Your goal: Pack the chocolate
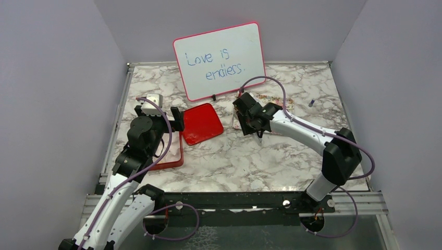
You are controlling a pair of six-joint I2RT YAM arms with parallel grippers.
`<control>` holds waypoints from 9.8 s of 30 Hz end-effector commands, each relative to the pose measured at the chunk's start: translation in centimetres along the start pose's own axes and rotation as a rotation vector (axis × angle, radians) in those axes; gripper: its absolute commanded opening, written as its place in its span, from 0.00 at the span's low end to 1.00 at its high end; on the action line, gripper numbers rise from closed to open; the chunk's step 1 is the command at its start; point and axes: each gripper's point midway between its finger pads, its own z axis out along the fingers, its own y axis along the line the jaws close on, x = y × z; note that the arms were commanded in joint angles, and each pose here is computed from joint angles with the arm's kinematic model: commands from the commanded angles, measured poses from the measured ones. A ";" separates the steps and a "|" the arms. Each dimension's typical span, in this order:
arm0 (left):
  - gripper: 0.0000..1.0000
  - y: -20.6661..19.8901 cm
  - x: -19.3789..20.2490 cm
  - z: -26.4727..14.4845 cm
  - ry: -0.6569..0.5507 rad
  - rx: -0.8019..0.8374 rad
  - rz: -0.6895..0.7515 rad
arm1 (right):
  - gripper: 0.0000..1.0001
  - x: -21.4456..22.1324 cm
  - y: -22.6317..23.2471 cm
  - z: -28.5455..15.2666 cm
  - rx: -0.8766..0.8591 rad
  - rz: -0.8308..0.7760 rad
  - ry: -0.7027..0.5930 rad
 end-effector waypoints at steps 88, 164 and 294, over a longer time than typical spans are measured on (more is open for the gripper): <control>0.99 2.2 -8.0 -5.1 -0.248 -0.101 -0.100 | 0.28 2.9 22.3 -11.4 -0.719 -0.318 -0.105; 0.99 1.4 -5.0 -3.6 -0.186 -0.062 -0.109 | 0.38 1.0 19.3 -13.0 -0.473 -0.311 -0.210; 0.99 1.3 -4.2 -2.9 -0.123 -0.069 -0.084 | 0.32 -3.3 -1.8 -5.9 -0.100 -0.069 -0.142</control>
